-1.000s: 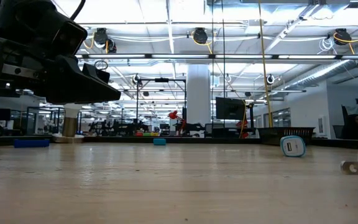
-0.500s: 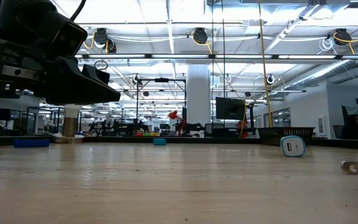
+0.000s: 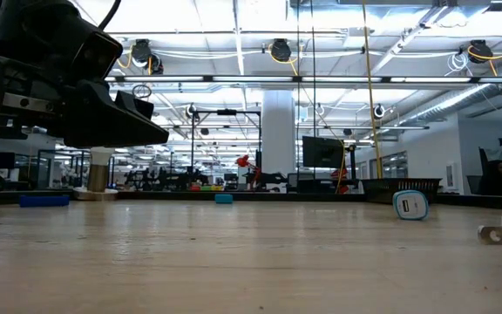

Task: Pick & Place Office items
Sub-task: Put the red digital clock into the blue bin

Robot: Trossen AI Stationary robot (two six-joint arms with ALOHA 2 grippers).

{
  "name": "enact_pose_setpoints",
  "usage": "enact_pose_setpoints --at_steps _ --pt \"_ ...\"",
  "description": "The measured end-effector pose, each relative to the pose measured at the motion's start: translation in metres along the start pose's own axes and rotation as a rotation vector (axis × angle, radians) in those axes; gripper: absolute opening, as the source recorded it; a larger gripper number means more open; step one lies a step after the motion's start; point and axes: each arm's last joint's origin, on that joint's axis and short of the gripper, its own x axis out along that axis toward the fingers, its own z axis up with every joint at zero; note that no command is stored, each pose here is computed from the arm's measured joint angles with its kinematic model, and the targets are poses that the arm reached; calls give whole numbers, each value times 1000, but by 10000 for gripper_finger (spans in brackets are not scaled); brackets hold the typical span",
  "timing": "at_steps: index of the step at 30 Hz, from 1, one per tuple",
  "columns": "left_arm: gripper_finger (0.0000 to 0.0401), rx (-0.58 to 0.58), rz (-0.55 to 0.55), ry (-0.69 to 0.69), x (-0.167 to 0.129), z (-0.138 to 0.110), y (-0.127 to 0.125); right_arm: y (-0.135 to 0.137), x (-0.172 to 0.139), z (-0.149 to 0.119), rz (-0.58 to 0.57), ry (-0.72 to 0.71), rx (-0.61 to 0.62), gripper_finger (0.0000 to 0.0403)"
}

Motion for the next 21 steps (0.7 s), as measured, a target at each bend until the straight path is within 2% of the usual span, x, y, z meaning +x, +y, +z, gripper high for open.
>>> enact_pose_setpoints --at_steps 10,21 --pt "37 1 0 0 0 0 0 6 0 -1 63 52 -1 159" --pt "37 -2 0 3 0 0 0 0 5 8 43 12 -28 159"
